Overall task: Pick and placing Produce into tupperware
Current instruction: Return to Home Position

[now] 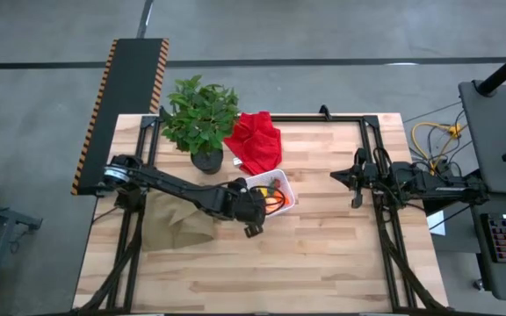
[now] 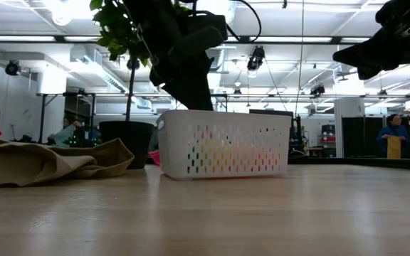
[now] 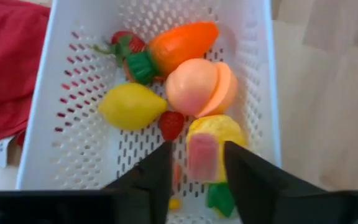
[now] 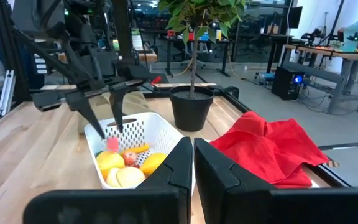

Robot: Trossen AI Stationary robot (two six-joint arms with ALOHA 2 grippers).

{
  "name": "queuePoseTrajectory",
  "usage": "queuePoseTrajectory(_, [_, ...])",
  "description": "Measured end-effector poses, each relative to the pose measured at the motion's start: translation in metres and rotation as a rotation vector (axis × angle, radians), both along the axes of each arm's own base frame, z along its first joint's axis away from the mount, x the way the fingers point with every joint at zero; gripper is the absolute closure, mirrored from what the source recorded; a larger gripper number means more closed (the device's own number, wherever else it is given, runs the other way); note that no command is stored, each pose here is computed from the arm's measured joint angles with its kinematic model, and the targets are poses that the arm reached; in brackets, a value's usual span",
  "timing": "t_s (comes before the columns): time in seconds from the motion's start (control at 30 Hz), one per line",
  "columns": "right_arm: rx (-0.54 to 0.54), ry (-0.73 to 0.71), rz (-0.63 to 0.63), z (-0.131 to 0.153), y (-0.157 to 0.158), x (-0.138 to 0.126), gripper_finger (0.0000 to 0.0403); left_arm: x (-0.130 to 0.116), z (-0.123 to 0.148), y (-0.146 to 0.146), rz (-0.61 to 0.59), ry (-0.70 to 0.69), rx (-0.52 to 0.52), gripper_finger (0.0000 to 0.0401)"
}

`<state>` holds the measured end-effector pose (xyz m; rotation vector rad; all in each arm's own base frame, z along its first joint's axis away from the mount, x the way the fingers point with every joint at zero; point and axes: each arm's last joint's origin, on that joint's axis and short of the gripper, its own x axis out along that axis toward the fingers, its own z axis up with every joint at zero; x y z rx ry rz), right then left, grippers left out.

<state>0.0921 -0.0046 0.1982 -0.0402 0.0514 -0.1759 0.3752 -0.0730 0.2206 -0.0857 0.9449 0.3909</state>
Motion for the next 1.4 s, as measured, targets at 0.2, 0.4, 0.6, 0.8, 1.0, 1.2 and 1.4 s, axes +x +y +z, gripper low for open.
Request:
queuePoseTrajectory(0.2, [-0.026, -0.001, 0.001, 0.001, 0.0, 0.0, 0.0394, 0.009, 0.006, -0.002, -0.05, -0.101, 0.001, 0.0221])
queuePoseTrajectory(0.4, [-0.034, -0.033, 0.001, 0.006, 0.0, -0.001, 0.0394, 0.03, 0.04, -0.01, -0.287, -0.368, 0.131, 0.0266])
queuePoseTrajectory(0.6, [0.01, -0.09, 0.068, 0.03, 0.002, -0.008, 0.0394, 0.023, 0.08, -0.008, -0.402, -0.503, 0.271, 0.0353])
queuePoseTrajectory(0.8, [0.038, -0.039, 0.121, 0.025, 0.003, -0.008, 0.0394, -0.007, 0.127, 0.001, -0.403, -0.618, 0.33, 0.0394])
queuePoseTrajectory(1.0, [0.038, -0.067, 0.144, 0.003, 0.004, 0.0, 0.0394, -0.047, 0.165, 0.009, -0.409, -0.715, 0.395, 0.04])
queuePoseTrajectory(1.2, [0.063, -0.089, 0.174, -0.013, 0.005, 0.004, 0.0394, -0.079, 0.173, 0.017, -0.412, -0.752, 0.428, 0.0401])
queuePoseTrajectory(1.4, [0.062, -0.129, 0.167, -0.024, 0.005, 0.007, 0.0394, -0.1, 0.159, 0.022, -0.403, -0.85, 0.471, 0.0401])
